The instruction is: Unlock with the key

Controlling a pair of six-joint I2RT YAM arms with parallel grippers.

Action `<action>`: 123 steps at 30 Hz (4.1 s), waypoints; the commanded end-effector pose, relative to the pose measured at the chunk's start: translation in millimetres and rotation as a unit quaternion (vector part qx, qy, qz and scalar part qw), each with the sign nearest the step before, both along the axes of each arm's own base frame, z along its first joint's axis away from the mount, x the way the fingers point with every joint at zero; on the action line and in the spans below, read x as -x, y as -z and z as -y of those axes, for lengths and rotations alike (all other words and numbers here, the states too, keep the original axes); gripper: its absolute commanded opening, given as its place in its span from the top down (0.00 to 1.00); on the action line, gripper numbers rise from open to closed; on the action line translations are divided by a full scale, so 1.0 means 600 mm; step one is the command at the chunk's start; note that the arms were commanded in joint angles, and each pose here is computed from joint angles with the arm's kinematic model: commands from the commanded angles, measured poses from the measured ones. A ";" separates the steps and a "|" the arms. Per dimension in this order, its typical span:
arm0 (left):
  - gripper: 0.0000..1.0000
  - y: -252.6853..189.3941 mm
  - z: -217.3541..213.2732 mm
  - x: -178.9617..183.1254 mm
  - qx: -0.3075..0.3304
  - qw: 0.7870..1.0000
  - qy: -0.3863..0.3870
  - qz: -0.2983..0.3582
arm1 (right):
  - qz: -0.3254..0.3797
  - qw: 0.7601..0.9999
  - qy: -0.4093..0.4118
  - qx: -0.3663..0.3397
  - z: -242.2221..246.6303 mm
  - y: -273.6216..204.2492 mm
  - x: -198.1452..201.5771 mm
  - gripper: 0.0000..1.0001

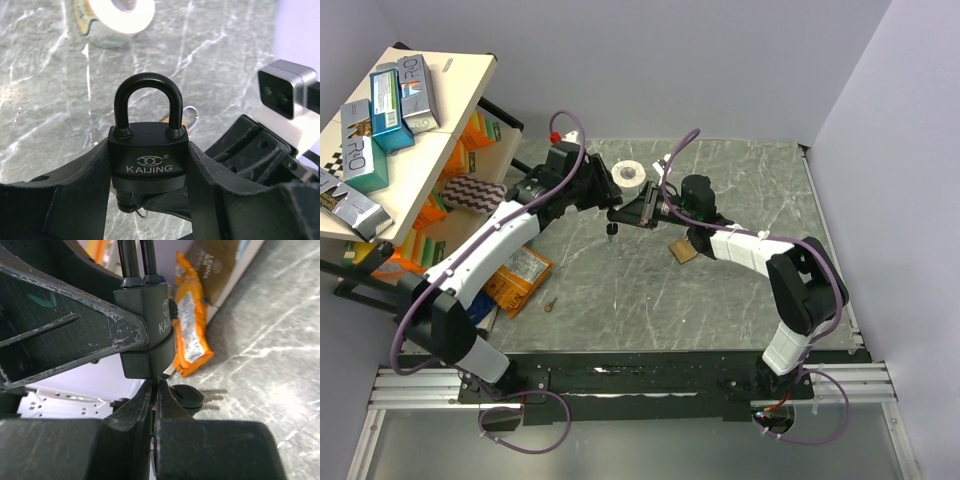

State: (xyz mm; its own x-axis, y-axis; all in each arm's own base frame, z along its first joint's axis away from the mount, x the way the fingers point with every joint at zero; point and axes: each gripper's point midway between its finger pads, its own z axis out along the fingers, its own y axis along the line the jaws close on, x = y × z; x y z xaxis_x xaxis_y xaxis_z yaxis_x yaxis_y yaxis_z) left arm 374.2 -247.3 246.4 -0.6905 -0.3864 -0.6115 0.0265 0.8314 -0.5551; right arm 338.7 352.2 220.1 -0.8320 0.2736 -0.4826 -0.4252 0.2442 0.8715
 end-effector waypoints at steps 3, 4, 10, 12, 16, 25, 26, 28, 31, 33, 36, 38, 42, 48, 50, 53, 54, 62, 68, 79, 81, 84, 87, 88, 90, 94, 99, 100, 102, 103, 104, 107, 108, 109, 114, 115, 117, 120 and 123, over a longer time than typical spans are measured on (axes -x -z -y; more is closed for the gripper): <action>0.99 -0.058 0.090 0.169 0.091 0.974 0.205 -0.036 | 0.075 0.983 0.153 -0.061 0.061 -0.123 -0.112 1.00; 0.99 -0.061 0.090 0.172 0.093 0.973 0.208 -0.033 | 0.073 0.983 0.154 -0.064 0.064 -0.125 -0.111 1.00; 0.99 -0.078 0.087 0.185 0.106 0.969 0.222 -0.007 | 0.066 0.983 0.151 -0.081 0.065 -0.131 -0.100 1.00; 0.99 -0.082 0.086 0.188 0.109 0.968 0.227 -0.003 | 0.071 0.983 0.150 -0.085 0.066 -0.135 -0.099 1.00; 0.99 -0.093 0.087 0.198 0.118 0.964 0.240 0.008 | 0.081 0.981 0.148 -0.093 0.067 -0.149 -0.094 1.00; 0.99 -0.127 0.088 0.229 0.151 0.947 0.280 0.046 | 0.096 0.980 0.130 -0.118 0.064 -0.180 -0.084 1.00; 0.99 -0.131 0.087 0.234 0.155 0.944 0.286 0.049 | 0.099 0.979 0.129 -0.120 0.064 -0.184 -0.082 1.00; 0.99 -0.137 0.087 0.235 0.160 0.942 0.290 0.057 | 0.104 0.979 0.126 -0.124 0.064 -0.189 -0.082 1.00; 0.99 -0.148 0.087 0.245 0.170 0.936 0.301 0.066 | 0.106 0.978 0.119 -0.134 0.062 -0.195 -0.079 1.00; 0.99 -0.156 0.087 0.252 0.178 0.931 0.311 0.075 | 0.106 0.978 0.116 -0.139 0.061 -0.199 -0.079 1.00; 0.99 -0.166 0.088 0.259 0.185 0.925 0.322 0.083 | 0.114 0.977 0.114 -0.140 0.061 -0.205 -0.077 1.00; 0.99 -0.173 0.089 0.264 0.191 0.921 0.328 0.088 | 0.119 0.976 0.111 -0.142 0.059 -0.209 -0.075 1.00; 0.99 -0.176 0.088 0.268 0.193 0.919 0.333 0.089 | 0.122 0.976 0.105 -0.148 0.058 -0.213 -0.073 1.00; 0.99 -0.151 0.087 0.249 0.172 0.934 0.307 0.063 | 0.137 0.977 0.110 -0.125 0.060 -0.210 -0.075 1.00; 0.99 -0.139 0.086 0.239 0.161 0.941 0.294 0.049 | 0.136 0.977 0.109 -0.125 0.060 -0.208 -0.073 1.00; 0.99 -0.128 0.084 0.222 0.149 0.950 0.270 0.043 | 0.138 0.977 0.105 -0.126 0.059 -0.205 -0.066 1.00; 0.99 -0.124 0.083 0.217 0.147 0.953 0.262 0.039 | 0.136 0.978 0.103 -0.122 0.058 -0.201 -0.064 1.00; 0.84 -0.118 0.084 0.185 0.146 0.963 0.222 0.037 | 0.151 0.977 0.093 -0.118 0.055 -0.215 -0.031 1.00; 0.67 -0.118 0.078 0.173 0.148 0.966 0.209 0.038 | 0.150 0.976 0.088 -0.128 0.056 -0.224 -0.017 1.00; 0.28 -0.135 0.058 0.159 0.170 0.966 0.187 0.051 | 0.157 0.973 0.083 -0.144 0.060 -0.247 -0.006 1.00; 0.24 -0.136 0.054 0.154 0.174 0.966 0.184 0.053 | 0.159 0.973 0.082 -0.148 0.061 -0.251 -0.004 1.00; 0.19 -0.139 0.044 0.146 0.184 0.967 0.170 0.056 | 0.160 0.973 0.079 -0.149 0.061 -0.254 0.000 1.00; 0.10 -0.151 0.026 0.130 0.194 0.967 0.152 0.069 | 0.164 0.972 0.074 -0.150 0.063 -0.257 0.007 1.00; 0.06 -0.158 0.022 0.124 0.198 0.966 0.148 0.075 | 0.166 0.972 0.070 -0.149 0.062 -0.257 0.010 1.00; 0.01 -0.164 0.010 0.110 0.201 0.966 0.140 0.081 | 0.172 0.972 0.066 -0.147 0.065 -0.261 0.017 1.00; 0.04 -0.178 0.004 0.093 0.227 0.960 0.140 0.083 | 0.180 0.972 0.044 -0.144 0.064 -0.264 0.039 1.00; 0.04 -0.194 0.003 0.074 0.244 0.954 0.148 0.092 | 0.188 0.971 0.018 -0.144 0.069 -0.268 0.074 1.00; 0.03 -0.198 0.006 0.073 0.247 0.952 0.153 0.094 | 0.189 0.972 0.013 -0.141 0.067 -0.268 0.080 1.00; 0.02 -0.208 0.016 0.073 0.262 0.945 0.169 0.100 | 0.196 0.971 0.002 -0.136 0.067 -0.270 0.091 1.00; 0.02 -0.210 0.018 0.072 0.267 0.943 0.174 0.100 | 0.195 0.971 -0.004 -0.137 0.065 -0.271 0.096 1.00; 0.02 -0.212 0.022 0.071 0.272 0.940 0.180 0.101 | 0.195 0.971 -0.007 -0.138 0.066 -0.273 0.098 1.00; 0.02 -0.226 0.033 0.079 0.290 0.929 0.204 0.110 | 0.191 0.972 -0.013 -0.137 0.065 -0.269 0.103 1.00; 0.03 -0.227 0.034 0.081 0.291 0.927 0.208 0.111 | 0.192 0.972 -0.016 -0.137 0.064 -0.270 0.104 1.00; 0.04 -0.229 0.037 0.083 0.292 0.926 0.213 0.113 | 0.192 0.972 -0.016 -0.137 0.063 -0.271 0.104 1.00; 0.23 -0.219 0.045 0.091 0.295 0.923 0.226 0.103 | 0.189 0.972 -0.024 -0.136 0.058 -0.272 0.099 1.00; 0.27 -0.218 0.049 0.095 0.296 0.921 0.231 0.101 | 0.188 0.972 -0.025 -0.137 0.056 -0.271 0.098 1.00; 0.39 -0.215 0.055 0.098 0.294 0.920 0.239 0.099 | 0.184 0.973 -0.024 -0.138 0.056 -0.271 0.095 1.00; 0.51 -0.209 0.061 0.105 0.287 0.921 0.246 0.092 | 0.180 0.974 -0.021 -0.136 0.055 -0.268 0.091 1.00; 0.70 -0.201 0.061 0.109 0.285 0.923 0.244 0.087 | 0.174 0.976 -0.018 -0.130 0.054 -0.263 0.087 1.00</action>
